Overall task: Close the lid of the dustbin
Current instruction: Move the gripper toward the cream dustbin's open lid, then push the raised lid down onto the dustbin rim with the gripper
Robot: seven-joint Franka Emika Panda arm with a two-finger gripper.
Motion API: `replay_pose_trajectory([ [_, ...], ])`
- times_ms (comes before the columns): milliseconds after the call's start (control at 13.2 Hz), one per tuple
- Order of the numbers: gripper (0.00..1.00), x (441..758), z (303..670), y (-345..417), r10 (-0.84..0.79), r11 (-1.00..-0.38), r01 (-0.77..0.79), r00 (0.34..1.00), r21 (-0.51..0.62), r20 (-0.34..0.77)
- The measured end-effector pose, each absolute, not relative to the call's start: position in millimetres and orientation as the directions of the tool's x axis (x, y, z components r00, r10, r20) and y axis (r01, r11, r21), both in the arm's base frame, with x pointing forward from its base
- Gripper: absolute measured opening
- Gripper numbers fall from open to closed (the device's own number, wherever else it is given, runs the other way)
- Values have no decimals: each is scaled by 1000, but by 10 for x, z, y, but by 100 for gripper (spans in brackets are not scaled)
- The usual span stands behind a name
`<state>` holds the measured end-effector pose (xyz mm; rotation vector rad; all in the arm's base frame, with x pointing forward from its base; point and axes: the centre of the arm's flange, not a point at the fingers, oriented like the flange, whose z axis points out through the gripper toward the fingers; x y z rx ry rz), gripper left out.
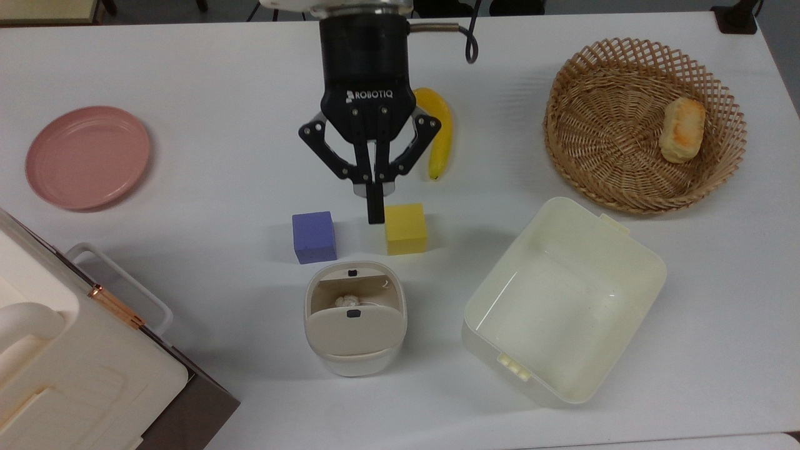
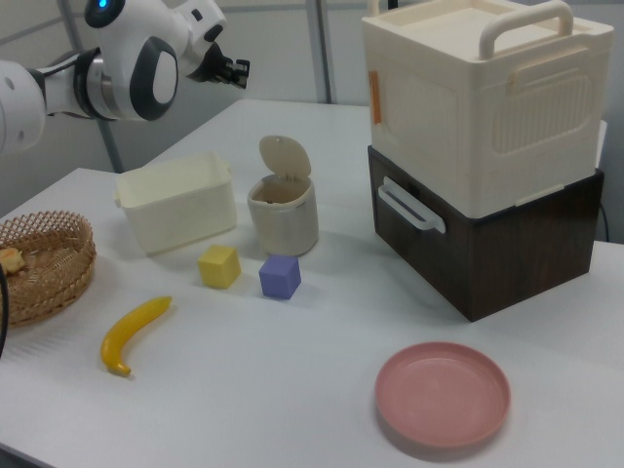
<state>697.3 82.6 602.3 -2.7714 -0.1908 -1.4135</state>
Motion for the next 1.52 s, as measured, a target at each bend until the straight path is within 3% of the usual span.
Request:
replay_pose_trajectory([
  [607,1,7550,5270,912,128,-988,139,548,61,826],
  [1139,1,7649,5143,765,120,-991,118,542,65,832],
  [1518,1,7668,4946,727,124,-991,117,643,63,756],
])
